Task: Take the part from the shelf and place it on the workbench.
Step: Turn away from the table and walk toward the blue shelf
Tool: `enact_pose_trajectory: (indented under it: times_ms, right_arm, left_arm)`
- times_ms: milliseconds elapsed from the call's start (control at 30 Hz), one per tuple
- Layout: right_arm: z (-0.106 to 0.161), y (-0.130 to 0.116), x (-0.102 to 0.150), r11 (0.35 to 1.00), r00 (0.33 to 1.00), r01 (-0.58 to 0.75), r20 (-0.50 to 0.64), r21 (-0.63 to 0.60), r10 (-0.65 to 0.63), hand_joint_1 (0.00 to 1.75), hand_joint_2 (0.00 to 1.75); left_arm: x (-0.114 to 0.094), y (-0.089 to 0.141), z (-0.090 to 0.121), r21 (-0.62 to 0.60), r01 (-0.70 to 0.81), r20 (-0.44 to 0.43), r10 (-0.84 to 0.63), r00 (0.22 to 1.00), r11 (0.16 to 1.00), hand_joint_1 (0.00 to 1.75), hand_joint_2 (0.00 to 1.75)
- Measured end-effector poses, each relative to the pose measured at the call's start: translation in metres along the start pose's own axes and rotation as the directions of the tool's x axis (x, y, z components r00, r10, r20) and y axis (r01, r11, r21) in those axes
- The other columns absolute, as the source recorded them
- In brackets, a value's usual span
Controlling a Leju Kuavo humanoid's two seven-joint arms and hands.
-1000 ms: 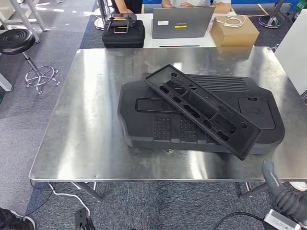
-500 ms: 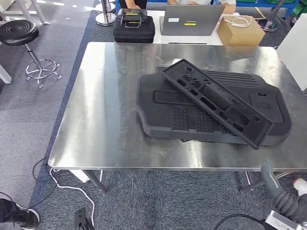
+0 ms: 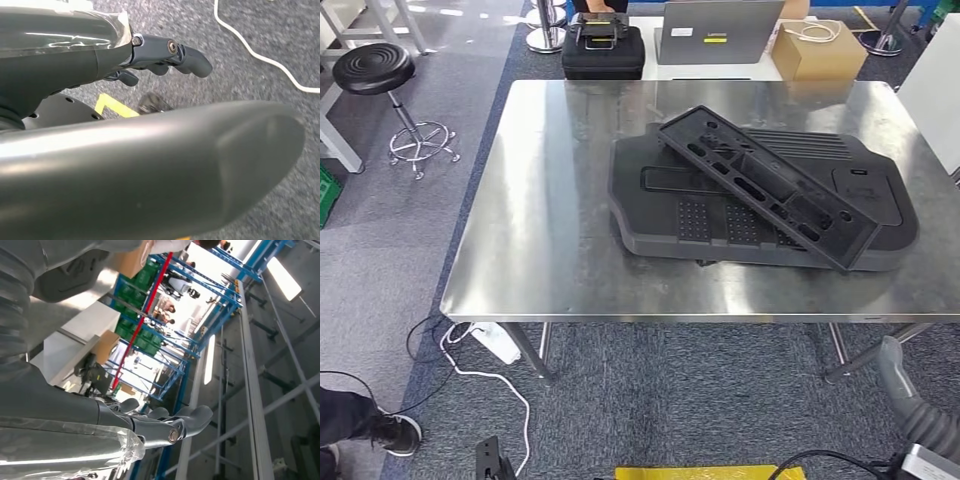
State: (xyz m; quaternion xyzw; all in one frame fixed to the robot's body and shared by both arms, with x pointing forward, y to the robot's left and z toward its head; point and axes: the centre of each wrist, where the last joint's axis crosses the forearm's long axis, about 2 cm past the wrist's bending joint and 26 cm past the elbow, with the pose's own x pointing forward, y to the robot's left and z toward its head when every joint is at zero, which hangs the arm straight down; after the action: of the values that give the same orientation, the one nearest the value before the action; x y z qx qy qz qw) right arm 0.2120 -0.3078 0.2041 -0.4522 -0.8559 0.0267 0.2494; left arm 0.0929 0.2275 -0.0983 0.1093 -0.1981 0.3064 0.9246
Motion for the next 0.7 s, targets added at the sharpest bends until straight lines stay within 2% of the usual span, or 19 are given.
enact_pose_trajectory:
  times_ms: [367,500,700]
  right_arm:
    - [0.007,-0.006,-0.015,1.000,0.994,0.024,-0.110,0.017,-0.022,0.00,1.75]
    - [0.009,-0.008,-0.021,0.999,0.991,0.022,-0.129,0.029,-0.018,0.00,0.00]
    - [0.010,-0.009,-0.029,0.998,0.984,0.055,-0.174,0.037,-0.047,0.00,0.00]
  left_arm:
    - [-0.002,0.002,0.000,0.003,0.000,0.000,0.000,1.000,1.000,0.00,0.00]
    - [-0.002,0.002,0.000,0.003,-0.001,0.002,0.001,1.000,1.000,0.00,0.00]
    - [-0.002,0.001,0.000,0.002,-0.002,0.004,0.002,1.000,1.000,0.00,0.00]
